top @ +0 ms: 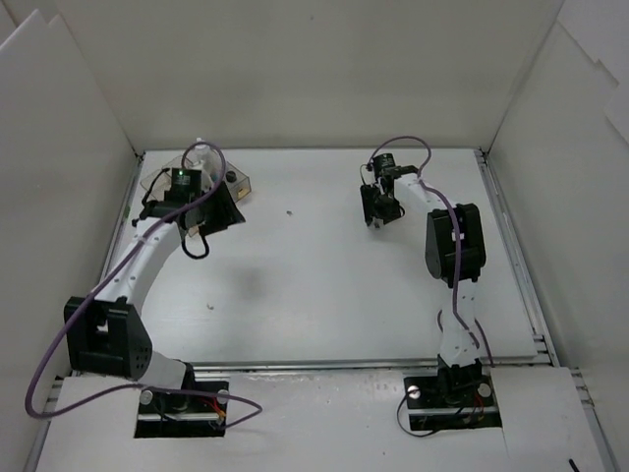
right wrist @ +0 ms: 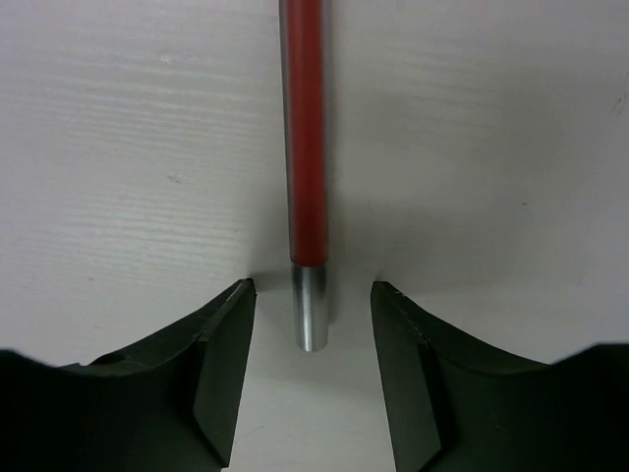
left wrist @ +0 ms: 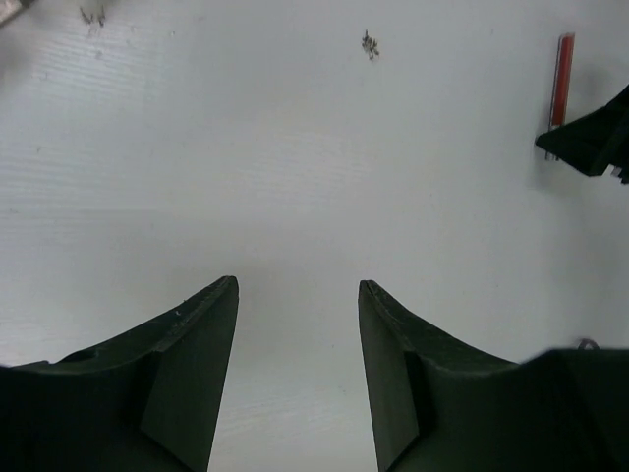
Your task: Organize the makeup
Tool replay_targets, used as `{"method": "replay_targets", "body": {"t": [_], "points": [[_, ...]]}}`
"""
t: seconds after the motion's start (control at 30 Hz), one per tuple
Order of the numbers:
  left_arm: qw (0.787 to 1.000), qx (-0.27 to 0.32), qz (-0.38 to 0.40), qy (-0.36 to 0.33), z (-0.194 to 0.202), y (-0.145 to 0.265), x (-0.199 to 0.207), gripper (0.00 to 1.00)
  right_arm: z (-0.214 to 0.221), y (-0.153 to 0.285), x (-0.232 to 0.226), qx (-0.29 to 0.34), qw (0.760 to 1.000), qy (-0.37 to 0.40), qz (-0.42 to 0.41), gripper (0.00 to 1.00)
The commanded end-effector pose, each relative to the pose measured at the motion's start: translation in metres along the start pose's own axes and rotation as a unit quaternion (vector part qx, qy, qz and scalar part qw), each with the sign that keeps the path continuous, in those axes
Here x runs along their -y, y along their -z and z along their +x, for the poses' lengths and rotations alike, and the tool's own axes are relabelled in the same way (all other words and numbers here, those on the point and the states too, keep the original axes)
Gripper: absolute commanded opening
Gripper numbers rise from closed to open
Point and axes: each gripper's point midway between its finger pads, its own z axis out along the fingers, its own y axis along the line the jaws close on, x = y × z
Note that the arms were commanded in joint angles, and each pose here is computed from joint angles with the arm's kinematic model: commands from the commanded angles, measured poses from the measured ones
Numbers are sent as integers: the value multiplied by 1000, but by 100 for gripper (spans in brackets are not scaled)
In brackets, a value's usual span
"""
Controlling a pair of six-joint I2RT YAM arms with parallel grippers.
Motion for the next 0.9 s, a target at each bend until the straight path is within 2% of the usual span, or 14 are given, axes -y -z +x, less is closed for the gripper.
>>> {"method": "replay_targets", "body": {"t": [0.0,0.03,0.07,0.17,0.2,0.27,0.37,0.5,0.53,0.7,0.87], "points": [[998,46,22,-26,-4,38,18,48,-16,4,1,17,1000,-18,0,47],[999,38,24,-28,7,38,18,48,-17,4,1,17,1000,-20,-3,41],[998,45,28,-28,8,46,19,48,-17,3,0,17,1000,-21,-8,38],[998,45,34,-34,19,54,22,48,-20,1,-4,17,1000,-17,-20,20],[998,43,35,-33,22,54,21,48,-19,-1,-5,15,999,-17,-23,8],[997,47,50,-35,22,61,27,48,-16,0,-10,11,999,-17,-36,0],[995,51,74,-43,23,69,39,48,-13,14,-18,18,998,-16,-49,0],[991,55,113,-40,22,74,56,50,-6,52,-45,46,996,30,-67,0],[991,55,120,-28,21,74,59,50,-13,77,-54,75,993,37,-80,0],[981,50,184,-28,21,73,99,52,2,142,-102,129,979,59,-145,0],[973,33,226,-28,24,68,135,52,19,182,-146,158,961,75,-215,0]]}}
